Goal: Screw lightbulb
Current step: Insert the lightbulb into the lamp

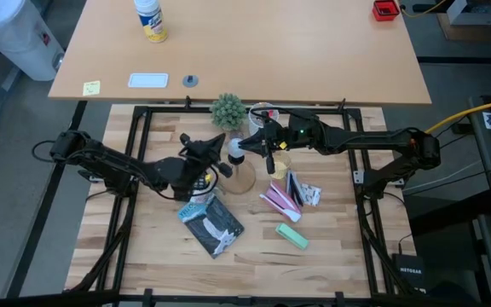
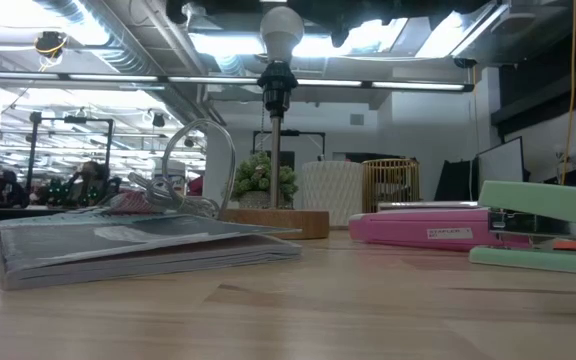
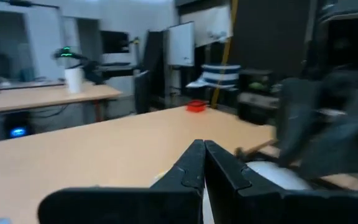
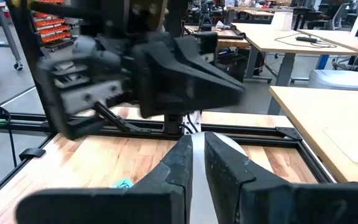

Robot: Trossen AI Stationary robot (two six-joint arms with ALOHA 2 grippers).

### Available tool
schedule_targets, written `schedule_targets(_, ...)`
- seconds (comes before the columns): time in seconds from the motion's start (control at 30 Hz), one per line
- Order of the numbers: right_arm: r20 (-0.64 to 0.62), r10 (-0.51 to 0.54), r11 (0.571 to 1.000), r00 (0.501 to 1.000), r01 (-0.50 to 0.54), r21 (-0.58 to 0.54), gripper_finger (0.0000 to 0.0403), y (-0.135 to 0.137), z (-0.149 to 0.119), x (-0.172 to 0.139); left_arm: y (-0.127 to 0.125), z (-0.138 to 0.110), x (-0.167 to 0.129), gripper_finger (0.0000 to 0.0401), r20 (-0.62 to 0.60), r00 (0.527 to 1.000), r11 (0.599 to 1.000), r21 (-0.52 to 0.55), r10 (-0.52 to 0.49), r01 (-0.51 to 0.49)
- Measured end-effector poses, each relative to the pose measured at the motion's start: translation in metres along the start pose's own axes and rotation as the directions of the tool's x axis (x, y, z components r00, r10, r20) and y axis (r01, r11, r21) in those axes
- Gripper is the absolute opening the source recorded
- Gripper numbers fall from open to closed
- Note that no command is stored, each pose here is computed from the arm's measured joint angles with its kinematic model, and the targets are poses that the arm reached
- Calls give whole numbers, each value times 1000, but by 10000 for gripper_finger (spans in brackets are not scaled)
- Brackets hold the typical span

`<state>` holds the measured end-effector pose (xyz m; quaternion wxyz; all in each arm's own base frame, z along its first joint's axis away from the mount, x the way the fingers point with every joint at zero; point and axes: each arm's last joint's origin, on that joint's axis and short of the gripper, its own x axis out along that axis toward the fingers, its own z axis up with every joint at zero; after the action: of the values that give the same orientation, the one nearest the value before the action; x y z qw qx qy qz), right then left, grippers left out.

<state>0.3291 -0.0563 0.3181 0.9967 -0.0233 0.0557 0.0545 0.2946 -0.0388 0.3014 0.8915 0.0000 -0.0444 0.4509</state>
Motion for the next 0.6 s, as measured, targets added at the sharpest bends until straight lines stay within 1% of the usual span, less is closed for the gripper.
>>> schedule_targets(0.13,2,0,1000,1000,0,0,44,0,0,0,-5,0,-4,1,9,995,995,-14,-97,97)
schedule_targets(0.27,5,-1,1000,1000,1,-1,44,0,0,0,-8,-3,-5,1,-1,982,981,-32,-190,190)
schedule_targets(0.6,12,-2,1000,1000,2,-3,44,0,1,0,-8,-8,-5,1,-38,979,979,-45,-200,198)
